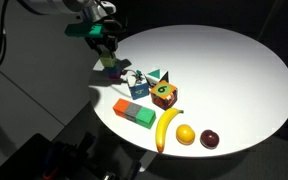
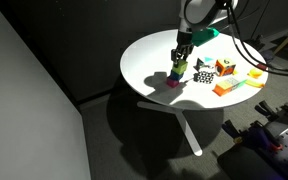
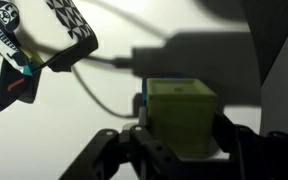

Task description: Put the light green block on the blue block

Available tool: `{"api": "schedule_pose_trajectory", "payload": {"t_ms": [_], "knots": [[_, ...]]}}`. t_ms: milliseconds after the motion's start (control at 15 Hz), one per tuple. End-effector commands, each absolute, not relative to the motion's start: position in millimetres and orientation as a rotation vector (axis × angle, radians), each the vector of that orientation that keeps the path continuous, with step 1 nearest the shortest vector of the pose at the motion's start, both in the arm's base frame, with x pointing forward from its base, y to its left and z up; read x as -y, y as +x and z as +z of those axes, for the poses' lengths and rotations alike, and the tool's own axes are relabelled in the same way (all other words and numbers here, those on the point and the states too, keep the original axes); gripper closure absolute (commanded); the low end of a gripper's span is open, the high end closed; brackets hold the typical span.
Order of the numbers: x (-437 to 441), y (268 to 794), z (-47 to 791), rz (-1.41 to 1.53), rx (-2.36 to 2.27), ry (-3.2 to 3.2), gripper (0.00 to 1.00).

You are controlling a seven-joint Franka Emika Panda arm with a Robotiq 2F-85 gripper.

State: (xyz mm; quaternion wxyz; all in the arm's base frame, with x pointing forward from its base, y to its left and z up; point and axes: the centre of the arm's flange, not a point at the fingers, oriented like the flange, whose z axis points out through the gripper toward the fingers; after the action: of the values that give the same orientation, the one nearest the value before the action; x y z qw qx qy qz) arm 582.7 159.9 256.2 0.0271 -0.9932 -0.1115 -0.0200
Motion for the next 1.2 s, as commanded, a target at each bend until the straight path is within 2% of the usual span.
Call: {"api": "schedule_pose_trajectory", "payload": {"t_ms": [0,67,1133], "knots": [[-166,592,252,-0.047,0.332,-3.079,0.05],[-167,592,251,-0.043,0.334,-3.079,0.0],[-181,568,313,-0.161,0.222,-3.181,0.0]]}}
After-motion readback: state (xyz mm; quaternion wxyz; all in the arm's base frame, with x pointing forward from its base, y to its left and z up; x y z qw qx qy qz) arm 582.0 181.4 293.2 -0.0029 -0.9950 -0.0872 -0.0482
